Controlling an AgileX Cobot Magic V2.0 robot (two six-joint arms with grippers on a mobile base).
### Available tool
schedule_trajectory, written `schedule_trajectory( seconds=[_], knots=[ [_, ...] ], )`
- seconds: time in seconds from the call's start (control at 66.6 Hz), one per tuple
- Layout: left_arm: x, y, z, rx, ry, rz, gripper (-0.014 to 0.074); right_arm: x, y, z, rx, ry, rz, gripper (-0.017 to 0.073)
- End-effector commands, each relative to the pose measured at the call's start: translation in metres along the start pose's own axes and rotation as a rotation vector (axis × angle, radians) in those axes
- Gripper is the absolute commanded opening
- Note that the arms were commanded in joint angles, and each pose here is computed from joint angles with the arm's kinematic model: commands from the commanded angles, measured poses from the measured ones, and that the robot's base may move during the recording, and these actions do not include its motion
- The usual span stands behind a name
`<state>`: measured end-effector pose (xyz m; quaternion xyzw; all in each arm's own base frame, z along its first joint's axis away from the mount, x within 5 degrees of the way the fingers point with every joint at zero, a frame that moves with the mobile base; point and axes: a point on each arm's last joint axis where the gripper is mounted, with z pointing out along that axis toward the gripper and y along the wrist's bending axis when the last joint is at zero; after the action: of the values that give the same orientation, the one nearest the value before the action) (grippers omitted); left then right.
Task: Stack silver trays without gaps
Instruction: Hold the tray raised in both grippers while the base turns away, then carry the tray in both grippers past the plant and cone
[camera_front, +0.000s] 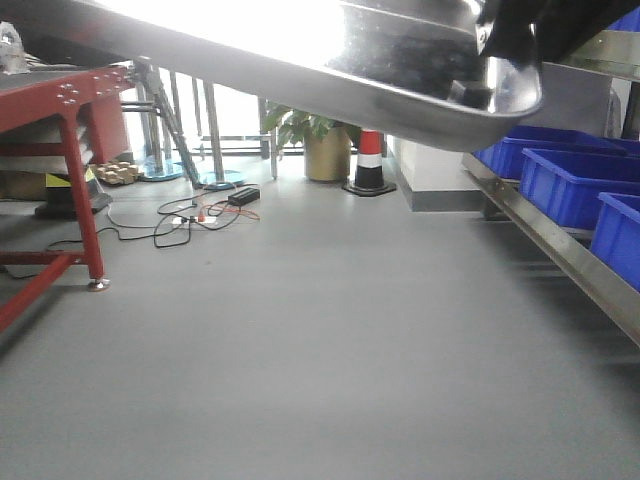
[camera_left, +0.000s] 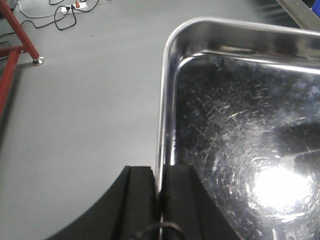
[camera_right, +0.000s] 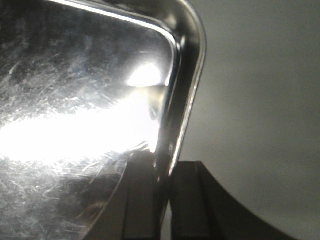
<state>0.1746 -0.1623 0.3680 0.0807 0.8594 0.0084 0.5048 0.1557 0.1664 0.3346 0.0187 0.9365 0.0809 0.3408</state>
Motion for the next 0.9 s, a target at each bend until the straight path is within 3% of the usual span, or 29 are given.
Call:
schedule_trajectory(
  seconds=[0.0,0.885],
  knots=[
    [-0.0049,0.0068,-0.003,-0.049,-0.041,0.015,-0.001,-0.002,-0.0039,-0.004,0.023,-0.016,-0.017,0.0003],
    [-0.0049,0.0066,-0.003,-0.047,-0.042,0.015,-0.001,-0.0021,-0.0036,-0.004,0.019,-0.018,-0.017,0.0003]
  ],
)
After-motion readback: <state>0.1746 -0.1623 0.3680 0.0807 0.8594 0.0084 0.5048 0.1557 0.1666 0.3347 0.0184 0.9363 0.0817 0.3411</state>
